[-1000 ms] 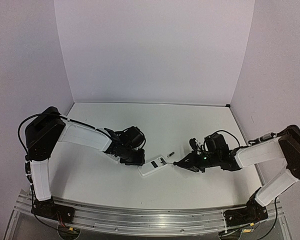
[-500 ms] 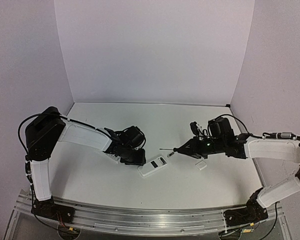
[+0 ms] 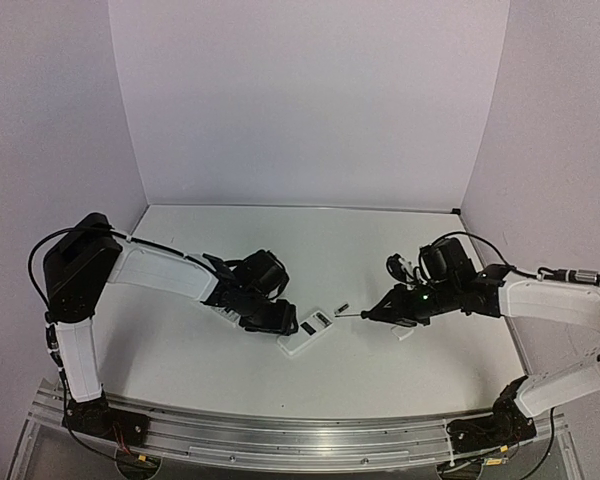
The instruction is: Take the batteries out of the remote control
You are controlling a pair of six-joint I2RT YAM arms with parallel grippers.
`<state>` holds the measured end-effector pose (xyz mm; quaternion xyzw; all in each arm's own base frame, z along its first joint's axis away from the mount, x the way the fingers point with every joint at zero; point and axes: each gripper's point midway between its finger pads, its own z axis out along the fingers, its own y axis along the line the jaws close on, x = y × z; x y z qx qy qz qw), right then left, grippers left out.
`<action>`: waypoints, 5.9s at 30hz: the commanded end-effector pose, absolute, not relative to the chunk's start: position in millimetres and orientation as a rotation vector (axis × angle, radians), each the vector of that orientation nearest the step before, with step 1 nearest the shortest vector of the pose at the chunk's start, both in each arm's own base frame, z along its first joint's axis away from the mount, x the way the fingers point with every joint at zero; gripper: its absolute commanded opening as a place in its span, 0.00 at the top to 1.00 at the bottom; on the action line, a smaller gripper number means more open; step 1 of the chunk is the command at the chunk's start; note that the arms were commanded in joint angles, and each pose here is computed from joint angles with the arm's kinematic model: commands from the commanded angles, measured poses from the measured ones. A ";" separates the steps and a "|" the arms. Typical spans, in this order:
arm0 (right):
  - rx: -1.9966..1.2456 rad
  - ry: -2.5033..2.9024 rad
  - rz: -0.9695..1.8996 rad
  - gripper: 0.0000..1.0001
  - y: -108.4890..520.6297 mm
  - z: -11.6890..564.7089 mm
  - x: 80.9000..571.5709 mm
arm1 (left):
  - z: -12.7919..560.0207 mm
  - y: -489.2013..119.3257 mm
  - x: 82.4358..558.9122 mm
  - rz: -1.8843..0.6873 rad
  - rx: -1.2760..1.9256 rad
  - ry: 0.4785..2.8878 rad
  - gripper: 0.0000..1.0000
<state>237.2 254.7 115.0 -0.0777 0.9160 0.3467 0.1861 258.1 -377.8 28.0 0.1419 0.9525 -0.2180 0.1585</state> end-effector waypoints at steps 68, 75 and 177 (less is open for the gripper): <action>-0.497 2.564 0.964 1.00 369.6 129.2 249.5 | 50.8 -349.5 263.8 -1.009 0.278 2.653 0.65; -0.469 2.602 0.944 1.00 372.3 117.4 249.2 | 42.5 -350.5 265.8 -1.003 0.282 2.666 0.68; -0.059 2.230 1.382 1.00 359.3 89.6 250.9 | 38.0 -342.7 252.3 -1.066 0.218 2.668 1.00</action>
